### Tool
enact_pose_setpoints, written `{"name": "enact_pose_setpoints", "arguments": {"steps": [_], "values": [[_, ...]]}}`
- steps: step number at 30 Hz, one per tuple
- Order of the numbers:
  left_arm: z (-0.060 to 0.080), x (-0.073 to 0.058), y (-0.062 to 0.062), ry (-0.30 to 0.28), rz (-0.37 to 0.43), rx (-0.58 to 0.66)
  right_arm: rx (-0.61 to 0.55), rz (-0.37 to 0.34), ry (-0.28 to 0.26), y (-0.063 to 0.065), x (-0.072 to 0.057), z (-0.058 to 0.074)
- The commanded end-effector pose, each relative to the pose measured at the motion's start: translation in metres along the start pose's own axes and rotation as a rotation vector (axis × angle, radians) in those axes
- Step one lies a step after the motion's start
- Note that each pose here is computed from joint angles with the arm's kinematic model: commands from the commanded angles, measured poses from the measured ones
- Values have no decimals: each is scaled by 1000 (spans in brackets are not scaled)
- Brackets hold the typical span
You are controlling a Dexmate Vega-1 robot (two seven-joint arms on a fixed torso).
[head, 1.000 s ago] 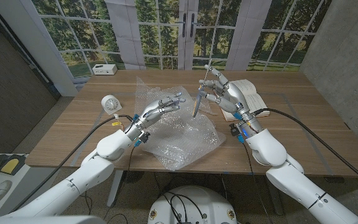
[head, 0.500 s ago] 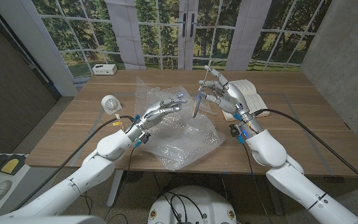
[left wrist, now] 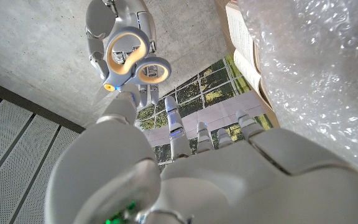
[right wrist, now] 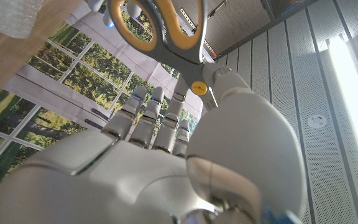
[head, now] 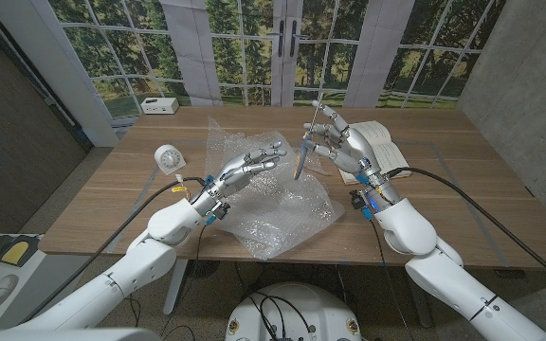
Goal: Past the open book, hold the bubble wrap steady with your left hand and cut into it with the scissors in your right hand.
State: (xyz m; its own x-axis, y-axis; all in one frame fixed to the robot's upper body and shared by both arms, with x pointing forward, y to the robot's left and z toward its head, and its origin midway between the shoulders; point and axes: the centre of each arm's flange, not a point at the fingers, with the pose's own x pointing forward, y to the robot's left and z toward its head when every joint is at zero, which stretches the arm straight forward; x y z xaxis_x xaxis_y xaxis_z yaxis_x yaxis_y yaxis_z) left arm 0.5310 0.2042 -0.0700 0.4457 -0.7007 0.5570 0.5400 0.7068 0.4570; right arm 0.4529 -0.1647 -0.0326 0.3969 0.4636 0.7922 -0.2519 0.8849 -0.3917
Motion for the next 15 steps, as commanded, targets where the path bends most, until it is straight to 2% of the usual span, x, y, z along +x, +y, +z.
{"name": "enact_pose_setpoints", "arguments": {"steps": [1,15], "values": [[-2,2,-4,-3,-7,-35,-3,-6,9,-1,-1,-2],[-4,11,-16,6,-49,-45,-5,-6,13,-1,-4,-2]]}}
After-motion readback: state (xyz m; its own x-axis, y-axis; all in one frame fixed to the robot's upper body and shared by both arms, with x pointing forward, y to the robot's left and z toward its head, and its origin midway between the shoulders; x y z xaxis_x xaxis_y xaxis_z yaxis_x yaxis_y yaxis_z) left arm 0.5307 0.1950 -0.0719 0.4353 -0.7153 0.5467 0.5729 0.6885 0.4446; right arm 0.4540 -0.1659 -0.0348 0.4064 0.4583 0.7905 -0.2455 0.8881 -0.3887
